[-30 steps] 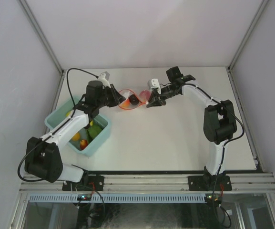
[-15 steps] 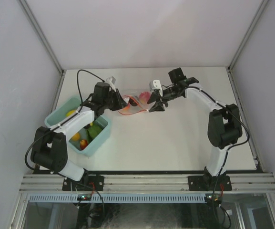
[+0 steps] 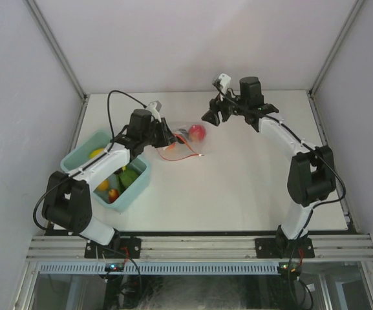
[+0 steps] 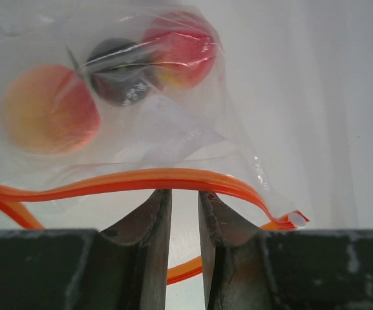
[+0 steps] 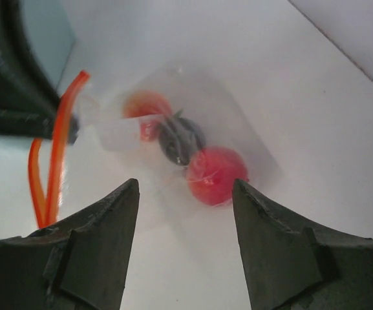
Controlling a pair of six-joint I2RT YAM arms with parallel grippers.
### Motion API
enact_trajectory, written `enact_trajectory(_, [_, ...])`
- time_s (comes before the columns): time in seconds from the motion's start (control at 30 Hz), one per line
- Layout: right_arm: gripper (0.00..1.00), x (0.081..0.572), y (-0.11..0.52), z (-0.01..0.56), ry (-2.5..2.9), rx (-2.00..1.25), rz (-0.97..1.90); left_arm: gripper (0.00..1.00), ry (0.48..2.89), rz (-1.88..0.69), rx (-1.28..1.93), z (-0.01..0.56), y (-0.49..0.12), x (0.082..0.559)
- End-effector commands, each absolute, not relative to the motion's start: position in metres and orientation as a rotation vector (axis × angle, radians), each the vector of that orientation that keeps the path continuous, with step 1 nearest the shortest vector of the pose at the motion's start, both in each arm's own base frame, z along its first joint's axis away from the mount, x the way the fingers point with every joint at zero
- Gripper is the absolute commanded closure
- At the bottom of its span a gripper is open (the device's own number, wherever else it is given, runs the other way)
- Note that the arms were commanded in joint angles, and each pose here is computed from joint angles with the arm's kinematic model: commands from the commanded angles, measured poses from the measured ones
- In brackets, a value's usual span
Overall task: Open the zip-top bag and remove the fake food
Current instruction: Move the zipper food storage bag to the center of the board, then pick up the fake fruit from the zipper food storage bag.
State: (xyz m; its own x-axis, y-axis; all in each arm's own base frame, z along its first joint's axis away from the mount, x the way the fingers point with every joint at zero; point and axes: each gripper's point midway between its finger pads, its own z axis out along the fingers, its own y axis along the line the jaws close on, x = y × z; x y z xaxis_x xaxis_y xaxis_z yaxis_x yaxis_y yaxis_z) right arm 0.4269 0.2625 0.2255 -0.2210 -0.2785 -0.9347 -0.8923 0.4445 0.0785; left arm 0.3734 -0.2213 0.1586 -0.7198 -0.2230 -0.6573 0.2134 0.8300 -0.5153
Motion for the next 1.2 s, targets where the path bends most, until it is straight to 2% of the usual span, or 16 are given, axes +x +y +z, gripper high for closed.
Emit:
enact_trajectory(0.0, [0.4, 0.471, 0.277, 0.245, 1.812, -0.726, 0.819, 0.73, 2.158, -0.811, 0.11, 0.181, -0.249, 0.375])
enact_trajectory(0.3, [0.31, 0.507, 0.306, 0.196, 2.023, -0.602, 0.914, 0.75, 2.207, -0.786, 0.065, 0.137, -0.265, 0.361])
enact_trajectory(0.57, [0.32, 0.511, 0.302, 0.127, 2.259, -0.524, 0.842, 0.73, 2.202, -0.741, 0.024, 0.116, -0.262, 0.369])
enact_trajectory(0.8, [0.36, 0.491, 0.302, 0.098, 2.345, -0.518, 0.855, 0.7, 2.199, -0.741, 0.028, 0.113, -0.27, 0.384])
enact_trajectory(0.9, [0.38, 0.478, 0.297, 0.089, 2.379, -0.508, 0.861, 0.68, 2.225, -0.715, 0.031, 0.106, -0.272, 0.391])
enact_trajectory(1.03, [0.47, 0.455, 0.288, 0.081, 2.393, -0.483, 0.886, 0.62, 2.233, -0.712, 0.052, 0.101, -0.275, 0.395])
enact_trajectory(1.17, [0.65, 0.425, 0.28, 0.079, 2.379, -0.421, 0.963, 0.59, 2.233, -0.729, 0.118, 0.099, -0.279, 0.391])
